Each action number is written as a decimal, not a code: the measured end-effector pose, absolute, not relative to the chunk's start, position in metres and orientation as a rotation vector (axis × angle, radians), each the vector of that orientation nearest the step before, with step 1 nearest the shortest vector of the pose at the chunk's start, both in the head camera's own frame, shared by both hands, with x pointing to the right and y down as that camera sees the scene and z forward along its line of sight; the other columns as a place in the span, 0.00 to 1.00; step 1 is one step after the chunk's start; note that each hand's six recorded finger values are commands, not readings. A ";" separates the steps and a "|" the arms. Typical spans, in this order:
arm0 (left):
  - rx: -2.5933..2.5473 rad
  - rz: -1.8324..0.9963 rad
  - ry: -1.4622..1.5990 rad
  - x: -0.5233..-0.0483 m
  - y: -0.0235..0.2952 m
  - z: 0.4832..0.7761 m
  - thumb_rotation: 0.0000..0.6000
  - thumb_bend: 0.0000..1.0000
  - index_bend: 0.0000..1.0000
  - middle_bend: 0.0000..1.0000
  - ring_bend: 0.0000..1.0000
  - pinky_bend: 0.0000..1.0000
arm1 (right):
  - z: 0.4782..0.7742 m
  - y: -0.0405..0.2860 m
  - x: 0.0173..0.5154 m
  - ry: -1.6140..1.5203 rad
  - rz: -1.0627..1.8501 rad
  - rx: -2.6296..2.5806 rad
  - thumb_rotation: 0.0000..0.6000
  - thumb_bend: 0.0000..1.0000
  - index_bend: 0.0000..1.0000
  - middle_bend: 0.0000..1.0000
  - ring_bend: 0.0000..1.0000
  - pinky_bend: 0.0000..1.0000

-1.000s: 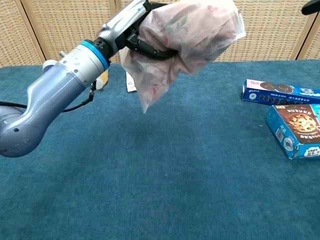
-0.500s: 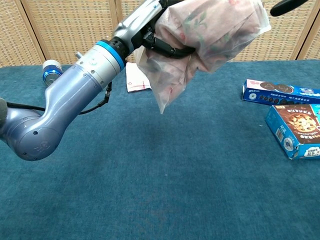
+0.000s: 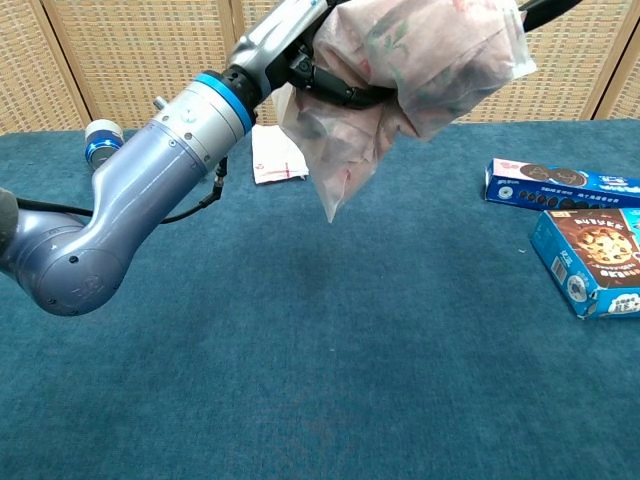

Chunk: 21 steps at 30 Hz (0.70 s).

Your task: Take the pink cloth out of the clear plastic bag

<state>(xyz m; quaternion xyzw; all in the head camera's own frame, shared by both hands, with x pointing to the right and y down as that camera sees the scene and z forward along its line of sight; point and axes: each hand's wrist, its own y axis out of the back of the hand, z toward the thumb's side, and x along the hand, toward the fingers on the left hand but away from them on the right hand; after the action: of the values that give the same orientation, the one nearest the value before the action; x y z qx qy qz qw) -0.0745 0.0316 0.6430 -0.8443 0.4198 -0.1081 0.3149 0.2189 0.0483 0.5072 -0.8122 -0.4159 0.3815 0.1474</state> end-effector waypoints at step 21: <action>-2.235 -0.258 1.124 -0.075 0.033 0.635 1.00 0.48 0.56 0.52 0.49 0.63 | 0.500 0.053 0.205 -1.146 1.059 -2.409 1.00 0.00 0.20 0.00 0.00 0.00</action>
<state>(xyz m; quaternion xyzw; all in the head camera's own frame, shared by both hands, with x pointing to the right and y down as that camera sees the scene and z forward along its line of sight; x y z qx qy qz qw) -0.0751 0.0334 0.6354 -0.8454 0.4252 -0.0976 0.3081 0.2048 0.0527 0.5004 -0.8316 -0.3957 0.3654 0.1352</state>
